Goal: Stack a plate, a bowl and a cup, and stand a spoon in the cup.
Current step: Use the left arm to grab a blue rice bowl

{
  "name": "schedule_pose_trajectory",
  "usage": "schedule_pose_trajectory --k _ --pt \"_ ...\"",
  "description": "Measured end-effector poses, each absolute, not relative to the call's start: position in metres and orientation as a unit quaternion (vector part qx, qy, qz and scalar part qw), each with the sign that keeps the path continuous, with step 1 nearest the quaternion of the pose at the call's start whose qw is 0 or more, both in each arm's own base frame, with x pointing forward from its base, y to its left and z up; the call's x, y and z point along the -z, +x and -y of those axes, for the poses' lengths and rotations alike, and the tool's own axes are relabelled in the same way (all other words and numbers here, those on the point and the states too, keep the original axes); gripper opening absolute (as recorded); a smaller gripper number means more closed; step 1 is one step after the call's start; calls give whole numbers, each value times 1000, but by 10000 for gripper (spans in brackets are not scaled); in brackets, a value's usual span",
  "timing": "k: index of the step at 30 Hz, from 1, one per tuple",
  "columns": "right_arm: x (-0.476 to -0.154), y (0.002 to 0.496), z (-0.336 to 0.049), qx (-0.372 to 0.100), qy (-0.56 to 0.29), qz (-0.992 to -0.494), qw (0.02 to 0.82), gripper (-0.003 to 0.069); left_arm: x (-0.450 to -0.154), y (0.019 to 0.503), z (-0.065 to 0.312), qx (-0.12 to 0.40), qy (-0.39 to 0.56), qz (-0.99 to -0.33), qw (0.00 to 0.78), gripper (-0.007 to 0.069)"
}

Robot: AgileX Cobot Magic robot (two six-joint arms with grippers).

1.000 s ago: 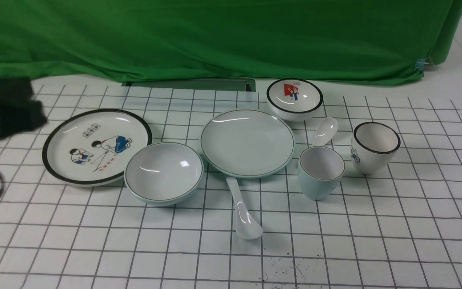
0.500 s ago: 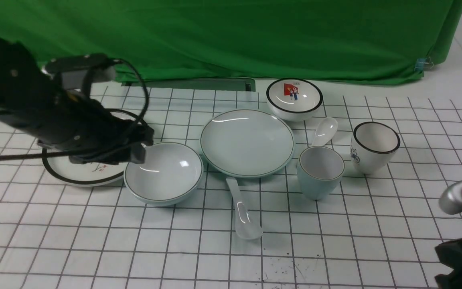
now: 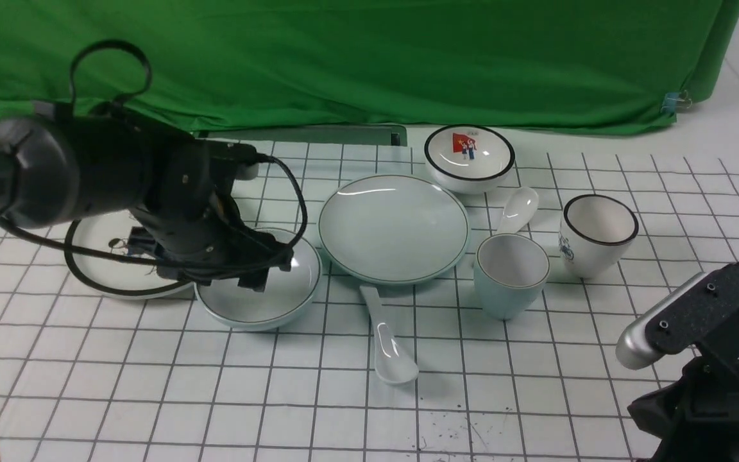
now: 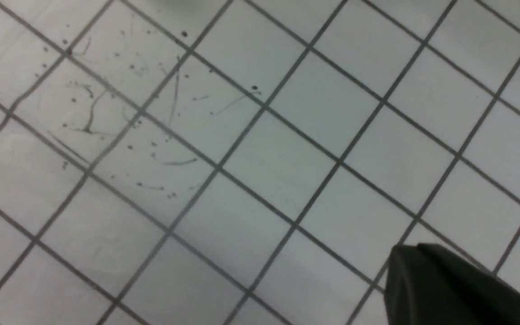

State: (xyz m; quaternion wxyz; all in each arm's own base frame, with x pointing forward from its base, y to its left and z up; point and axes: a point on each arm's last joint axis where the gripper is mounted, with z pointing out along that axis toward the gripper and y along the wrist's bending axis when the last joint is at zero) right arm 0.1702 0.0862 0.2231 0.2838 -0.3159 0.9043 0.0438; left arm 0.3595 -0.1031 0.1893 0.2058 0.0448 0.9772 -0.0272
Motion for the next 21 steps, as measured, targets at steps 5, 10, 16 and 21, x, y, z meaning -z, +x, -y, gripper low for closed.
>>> schedule_pose_trajectory --k 5,10,16,21 --pt "-224 171 -87 -45 -316 -903 289 14 -185 361 99 26 27 -979 198 445" --pt "-224 172 -87 -45 -316 -900 295 14 -201 356 97 22 23 -981 194 445" --pt "-225 172 -88 -46 -316 -899 301 18 -213 358 93 1 42 -976 216 446" --pt "-225 172 -88 -46 -316 -898 301 20 -189 363 92 -16 49 -981 186 414"
